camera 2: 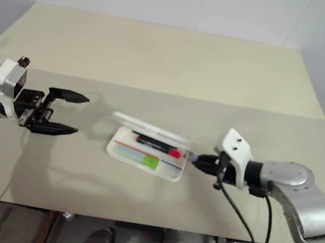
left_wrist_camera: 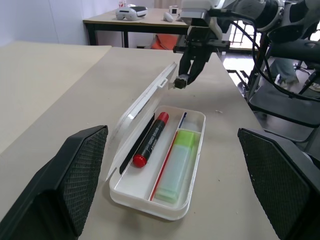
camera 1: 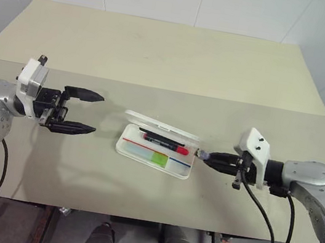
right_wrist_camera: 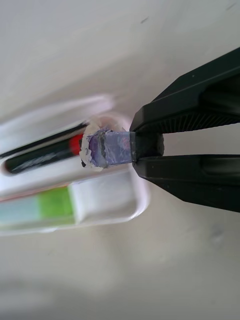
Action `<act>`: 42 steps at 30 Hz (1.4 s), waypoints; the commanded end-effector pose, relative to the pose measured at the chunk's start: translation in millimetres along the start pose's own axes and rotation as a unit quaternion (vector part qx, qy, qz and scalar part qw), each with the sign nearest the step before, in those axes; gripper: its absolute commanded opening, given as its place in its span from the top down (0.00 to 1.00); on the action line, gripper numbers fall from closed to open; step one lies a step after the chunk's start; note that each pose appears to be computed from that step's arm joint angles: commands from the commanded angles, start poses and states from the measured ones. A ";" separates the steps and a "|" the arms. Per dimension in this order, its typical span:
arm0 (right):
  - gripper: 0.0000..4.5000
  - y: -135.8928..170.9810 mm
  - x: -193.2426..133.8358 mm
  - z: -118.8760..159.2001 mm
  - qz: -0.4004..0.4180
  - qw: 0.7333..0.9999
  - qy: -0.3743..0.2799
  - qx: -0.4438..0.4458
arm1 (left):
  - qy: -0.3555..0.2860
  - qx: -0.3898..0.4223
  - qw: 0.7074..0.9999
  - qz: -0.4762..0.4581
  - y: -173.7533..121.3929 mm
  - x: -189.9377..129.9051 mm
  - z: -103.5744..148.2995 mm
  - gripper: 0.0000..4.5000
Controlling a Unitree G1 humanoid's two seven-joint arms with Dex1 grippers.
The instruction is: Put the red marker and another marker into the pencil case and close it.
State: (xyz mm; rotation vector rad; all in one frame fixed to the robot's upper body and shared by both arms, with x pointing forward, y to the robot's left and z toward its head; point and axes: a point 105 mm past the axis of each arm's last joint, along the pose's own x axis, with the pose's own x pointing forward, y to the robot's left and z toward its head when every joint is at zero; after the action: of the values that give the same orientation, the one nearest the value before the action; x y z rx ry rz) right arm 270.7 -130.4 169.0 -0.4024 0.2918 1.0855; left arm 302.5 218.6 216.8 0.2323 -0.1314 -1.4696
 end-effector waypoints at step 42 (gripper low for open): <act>0.01 34.7 -9.0 33.3 0.080 0.989 -0.128 0.004 | 0.008 0.014 0.999 -0.030 14.5 9.1 0.7 0.00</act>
State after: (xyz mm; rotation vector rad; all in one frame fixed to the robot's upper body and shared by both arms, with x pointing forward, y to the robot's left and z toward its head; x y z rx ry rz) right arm 250.2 -110.9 175.2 -0.2538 0.2157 1.2146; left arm 325.8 208.0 210.7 0.2442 -0.1093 -1.4395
